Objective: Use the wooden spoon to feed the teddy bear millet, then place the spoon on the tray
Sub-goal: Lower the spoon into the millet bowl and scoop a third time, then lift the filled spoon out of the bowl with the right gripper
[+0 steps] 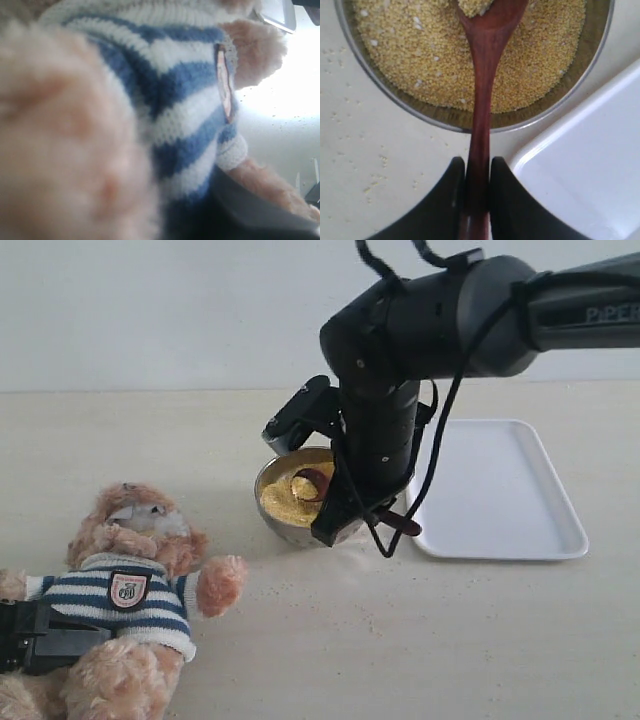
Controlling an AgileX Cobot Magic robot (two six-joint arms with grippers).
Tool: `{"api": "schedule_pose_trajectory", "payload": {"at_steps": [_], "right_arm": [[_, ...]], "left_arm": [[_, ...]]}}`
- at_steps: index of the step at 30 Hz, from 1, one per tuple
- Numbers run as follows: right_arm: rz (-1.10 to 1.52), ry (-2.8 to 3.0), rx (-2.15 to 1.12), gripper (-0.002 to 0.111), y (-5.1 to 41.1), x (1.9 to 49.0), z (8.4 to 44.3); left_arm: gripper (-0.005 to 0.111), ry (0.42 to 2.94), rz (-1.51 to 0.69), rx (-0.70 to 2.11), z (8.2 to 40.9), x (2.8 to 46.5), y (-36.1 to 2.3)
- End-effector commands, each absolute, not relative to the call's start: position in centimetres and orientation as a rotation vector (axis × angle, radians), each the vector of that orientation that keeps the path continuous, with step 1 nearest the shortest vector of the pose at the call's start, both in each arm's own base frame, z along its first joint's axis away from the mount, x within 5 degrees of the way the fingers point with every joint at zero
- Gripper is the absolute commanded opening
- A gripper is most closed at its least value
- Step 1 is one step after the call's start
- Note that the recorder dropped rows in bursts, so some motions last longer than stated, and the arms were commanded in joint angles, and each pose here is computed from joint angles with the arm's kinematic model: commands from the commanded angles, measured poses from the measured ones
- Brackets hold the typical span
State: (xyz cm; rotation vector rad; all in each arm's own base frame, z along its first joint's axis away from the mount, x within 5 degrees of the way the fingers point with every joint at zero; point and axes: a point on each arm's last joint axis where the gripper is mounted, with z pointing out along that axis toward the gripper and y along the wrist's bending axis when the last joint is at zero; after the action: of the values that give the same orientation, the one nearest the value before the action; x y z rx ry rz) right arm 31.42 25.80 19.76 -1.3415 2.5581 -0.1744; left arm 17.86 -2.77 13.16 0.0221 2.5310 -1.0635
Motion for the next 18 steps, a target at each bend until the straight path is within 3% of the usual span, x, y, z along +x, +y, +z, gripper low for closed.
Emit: {"api": "schedule_pose_trajectory", "payload": {"at_steps": [1,18], "right_arm": [[-0.11,2.561,-1.332,0.0,24.8,31.6,21.4],[-0.058,2.563,-1.37,0.0,24.0,31.0,23.2]], "left_arm": [[0.007,2.515,-1.085,0.011,13.3,17.9,-2.9],[0.007,2.516,-1.085,0.013,13.3,17.9,-2.9]]}}
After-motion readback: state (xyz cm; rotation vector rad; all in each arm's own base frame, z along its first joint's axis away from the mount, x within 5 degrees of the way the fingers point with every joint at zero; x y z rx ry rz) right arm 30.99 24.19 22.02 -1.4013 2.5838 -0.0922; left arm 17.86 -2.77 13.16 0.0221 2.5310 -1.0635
